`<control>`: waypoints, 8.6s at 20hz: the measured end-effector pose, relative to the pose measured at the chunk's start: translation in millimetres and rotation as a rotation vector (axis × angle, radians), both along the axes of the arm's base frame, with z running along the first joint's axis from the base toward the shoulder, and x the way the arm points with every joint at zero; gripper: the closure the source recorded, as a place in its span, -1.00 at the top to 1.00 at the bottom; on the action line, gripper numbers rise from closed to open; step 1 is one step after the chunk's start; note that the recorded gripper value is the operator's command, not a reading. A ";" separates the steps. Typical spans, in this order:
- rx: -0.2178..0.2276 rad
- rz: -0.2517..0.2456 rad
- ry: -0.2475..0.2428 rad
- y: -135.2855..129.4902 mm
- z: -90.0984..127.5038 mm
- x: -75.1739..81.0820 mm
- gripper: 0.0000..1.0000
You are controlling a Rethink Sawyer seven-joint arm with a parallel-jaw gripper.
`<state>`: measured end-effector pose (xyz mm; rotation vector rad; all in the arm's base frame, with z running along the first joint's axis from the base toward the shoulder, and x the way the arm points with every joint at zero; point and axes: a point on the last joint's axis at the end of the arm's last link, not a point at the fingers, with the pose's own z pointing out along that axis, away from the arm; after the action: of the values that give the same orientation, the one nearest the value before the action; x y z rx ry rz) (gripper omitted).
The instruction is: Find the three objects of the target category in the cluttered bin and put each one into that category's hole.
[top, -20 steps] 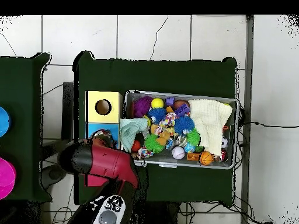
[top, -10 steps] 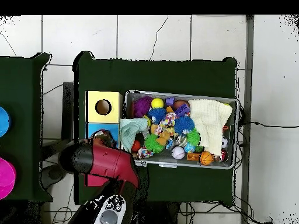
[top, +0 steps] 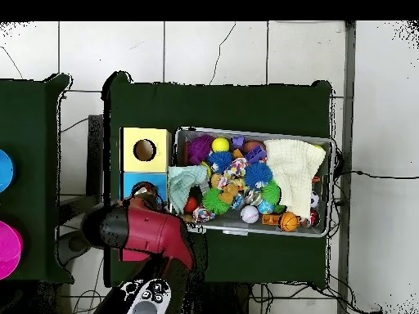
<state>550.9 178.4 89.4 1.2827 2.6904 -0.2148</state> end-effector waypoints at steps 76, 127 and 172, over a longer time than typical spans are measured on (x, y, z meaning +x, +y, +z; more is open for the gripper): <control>0.258 -0.110 -0.097 -272.4 -149.5 5.4 1.00; -0.236 0.250 -0.196 -217.1 -57.6 29.8 1.00; -0.340 0.155 -0.221 -321.0 -1.5 79.3 1.00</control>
<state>630.2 -142.5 88.0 0.9352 2.4195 -0.4585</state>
